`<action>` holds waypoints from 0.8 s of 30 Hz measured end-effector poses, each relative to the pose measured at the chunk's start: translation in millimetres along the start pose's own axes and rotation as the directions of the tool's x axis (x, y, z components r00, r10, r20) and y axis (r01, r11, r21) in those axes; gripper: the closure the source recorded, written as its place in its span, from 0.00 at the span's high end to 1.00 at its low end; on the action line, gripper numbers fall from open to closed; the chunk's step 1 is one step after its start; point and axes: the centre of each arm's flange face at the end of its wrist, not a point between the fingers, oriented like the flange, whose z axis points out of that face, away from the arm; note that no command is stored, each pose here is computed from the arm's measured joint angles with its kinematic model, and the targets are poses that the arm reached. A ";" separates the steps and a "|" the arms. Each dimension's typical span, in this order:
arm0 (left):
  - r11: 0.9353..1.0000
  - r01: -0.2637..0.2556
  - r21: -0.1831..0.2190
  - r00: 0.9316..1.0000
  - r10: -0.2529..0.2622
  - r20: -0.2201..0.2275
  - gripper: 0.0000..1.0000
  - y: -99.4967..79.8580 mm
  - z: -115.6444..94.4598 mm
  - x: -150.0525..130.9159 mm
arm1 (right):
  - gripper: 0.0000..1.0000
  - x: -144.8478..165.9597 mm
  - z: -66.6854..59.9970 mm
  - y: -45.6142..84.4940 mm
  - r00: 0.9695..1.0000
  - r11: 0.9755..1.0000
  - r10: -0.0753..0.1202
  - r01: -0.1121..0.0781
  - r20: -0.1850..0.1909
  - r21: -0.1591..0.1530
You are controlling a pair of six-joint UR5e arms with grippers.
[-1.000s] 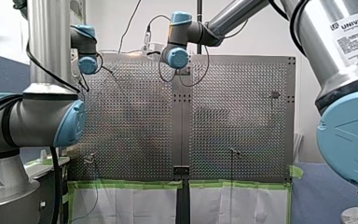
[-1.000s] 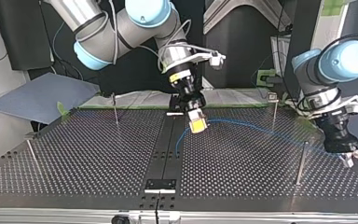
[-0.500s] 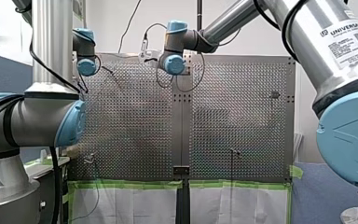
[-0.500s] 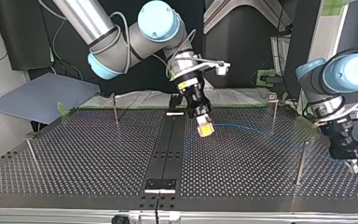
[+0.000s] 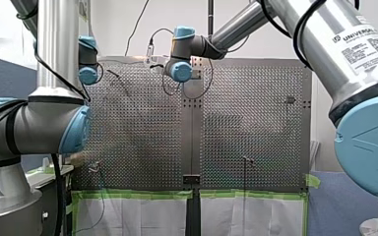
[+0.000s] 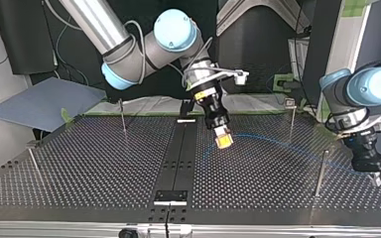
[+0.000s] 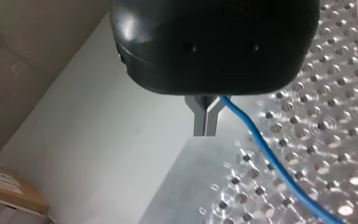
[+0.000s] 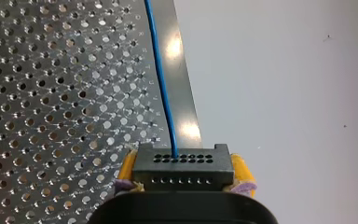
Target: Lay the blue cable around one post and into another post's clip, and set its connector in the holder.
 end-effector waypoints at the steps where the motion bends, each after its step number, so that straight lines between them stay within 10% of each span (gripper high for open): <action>1: 1.000 0.000 0.001 1.000 0.000 0.000 0.00 1.0 0.8 0.2 | 0.00 -0.4 0.5 -0.3 1.000 1.000 0.000 0.000 0.000 0.001; 24: 1.000 0.008 0.006 0.997 -0.007 -0.070 0.00 17.8 21.7 36.6 | 0.00 -37.4 19.5 -0.8 0.999 1.000 0.012 -0.012 0.035 0.000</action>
